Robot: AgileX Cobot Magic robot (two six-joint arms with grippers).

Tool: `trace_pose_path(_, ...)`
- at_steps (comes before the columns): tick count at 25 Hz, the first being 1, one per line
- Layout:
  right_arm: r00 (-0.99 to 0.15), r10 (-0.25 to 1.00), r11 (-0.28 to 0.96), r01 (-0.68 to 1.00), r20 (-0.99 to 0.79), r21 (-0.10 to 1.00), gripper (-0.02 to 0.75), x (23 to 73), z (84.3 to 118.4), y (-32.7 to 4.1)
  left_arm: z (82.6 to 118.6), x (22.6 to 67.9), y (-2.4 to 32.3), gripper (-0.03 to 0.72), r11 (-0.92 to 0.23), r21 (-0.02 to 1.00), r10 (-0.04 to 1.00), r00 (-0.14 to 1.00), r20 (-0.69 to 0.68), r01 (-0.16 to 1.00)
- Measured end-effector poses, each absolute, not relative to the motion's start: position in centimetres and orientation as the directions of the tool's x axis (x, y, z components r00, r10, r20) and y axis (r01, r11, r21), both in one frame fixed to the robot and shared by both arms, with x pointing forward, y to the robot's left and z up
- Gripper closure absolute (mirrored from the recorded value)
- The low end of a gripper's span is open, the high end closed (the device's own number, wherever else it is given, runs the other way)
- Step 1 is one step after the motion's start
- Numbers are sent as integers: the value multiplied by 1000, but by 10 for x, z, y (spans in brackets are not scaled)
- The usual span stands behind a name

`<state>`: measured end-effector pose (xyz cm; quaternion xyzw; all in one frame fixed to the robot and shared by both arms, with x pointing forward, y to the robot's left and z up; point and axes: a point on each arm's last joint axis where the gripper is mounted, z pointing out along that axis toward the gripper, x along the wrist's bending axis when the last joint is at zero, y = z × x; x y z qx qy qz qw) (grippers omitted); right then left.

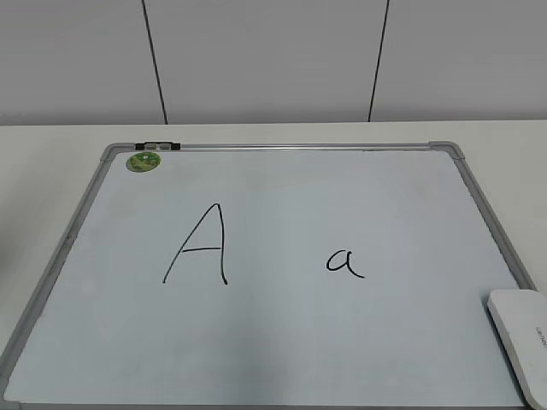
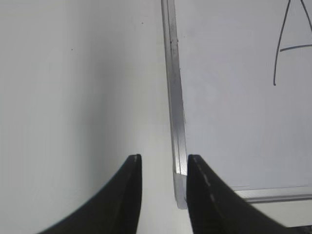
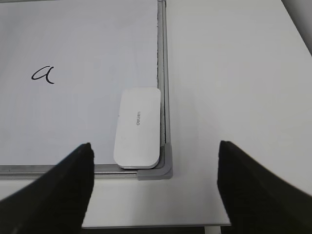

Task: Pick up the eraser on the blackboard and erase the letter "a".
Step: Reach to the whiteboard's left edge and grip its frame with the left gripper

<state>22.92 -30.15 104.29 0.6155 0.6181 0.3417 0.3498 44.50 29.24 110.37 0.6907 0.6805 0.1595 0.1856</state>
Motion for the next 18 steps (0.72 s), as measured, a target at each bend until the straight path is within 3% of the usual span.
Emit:
trace_pose_path(8, 3, 1000, 9, 522, -12, 853, 151, 229, 1043, -302, 1084, 526, 289, 447, -2, 352, 999, 16, -37, 936)
trace_pose_path(18, 3, 1000, 9, 522, -12, 853, 152, 229, 1043, -302, 1035, 585, 287, 446, 8, 227, 999, 1, -41, 974)
